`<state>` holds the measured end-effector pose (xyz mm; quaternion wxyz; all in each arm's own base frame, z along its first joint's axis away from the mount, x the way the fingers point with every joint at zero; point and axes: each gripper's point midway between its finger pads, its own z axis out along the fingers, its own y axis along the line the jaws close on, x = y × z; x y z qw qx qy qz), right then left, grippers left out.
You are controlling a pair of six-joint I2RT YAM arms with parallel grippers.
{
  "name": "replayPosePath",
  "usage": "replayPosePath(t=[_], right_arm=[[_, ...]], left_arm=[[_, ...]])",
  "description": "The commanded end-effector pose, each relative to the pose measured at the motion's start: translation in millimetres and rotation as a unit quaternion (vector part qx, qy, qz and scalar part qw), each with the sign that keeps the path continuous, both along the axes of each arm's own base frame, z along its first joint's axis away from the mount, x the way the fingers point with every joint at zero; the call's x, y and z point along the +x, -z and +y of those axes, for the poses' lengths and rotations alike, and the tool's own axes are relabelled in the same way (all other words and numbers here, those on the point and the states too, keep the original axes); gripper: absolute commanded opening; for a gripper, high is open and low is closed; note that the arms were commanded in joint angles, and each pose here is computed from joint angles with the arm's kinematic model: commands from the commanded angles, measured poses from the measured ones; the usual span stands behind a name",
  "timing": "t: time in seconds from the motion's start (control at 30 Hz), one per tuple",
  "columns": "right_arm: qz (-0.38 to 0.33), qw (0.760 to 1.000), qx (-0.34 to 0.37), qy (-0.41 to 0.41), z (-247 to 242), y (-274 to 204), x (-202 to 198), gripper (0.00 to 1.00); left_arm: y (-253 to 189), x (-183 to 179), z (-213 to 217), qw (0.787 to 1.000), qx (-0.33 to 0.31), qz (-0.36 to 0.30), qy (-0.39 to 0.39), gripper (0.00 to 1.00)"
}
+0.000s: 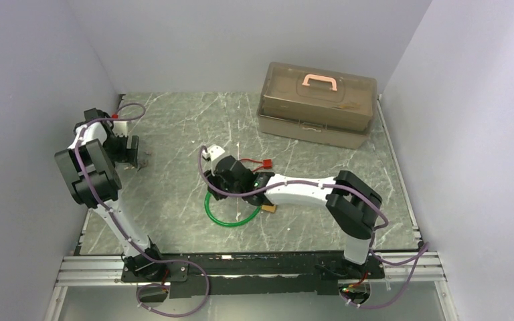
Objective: Unlock with the key
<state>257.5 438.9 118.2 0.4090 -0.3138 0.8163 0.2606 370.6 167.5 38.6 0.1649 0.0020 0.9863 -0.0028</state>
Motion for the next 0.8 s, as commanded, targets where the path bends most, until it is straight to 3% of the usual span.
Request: replayPosePath(t=[0.0, 0.23, 0.43, 0.57, 0.77], right_arm=[[0.047, 0.998, 0.013, 0.027, -3.0, 33.9, -9.4, 0.34], [0.076, 0.993, -0.018, 0.088, -49.2, 76.2, -6.6, 0.28], [0.097, 0.981, -0.024, 0.163, -105.1, 92.9, 10.2, 0.18], [0.1, 0.972, -0.027, 0.213, -143.2, 96.3, 22.6, 0.13], [0.099, 0.958, -0.024, 0.267, -190.7, 97.4, 34.2, 0.1]], left_arm=[[-9.0, 23.1, 0.6, 1.0, 0.019, -0.019, 0.0, 0.88], [15.7, 19.4, -25.2, 0.999, 0.012, 0.006, 0.041, 0.82], [31.6, 6.3, -45.1, 0.996, 0.0, 0.026, 0.081, 0.7], [30.5, -1.1, -50.5, 0.993, 0.026, 0.029, 0.11, 0.61], [34.8, -23.8, -68.8, 0.986, 0.045, 0.052, 0.154, 0.31]])
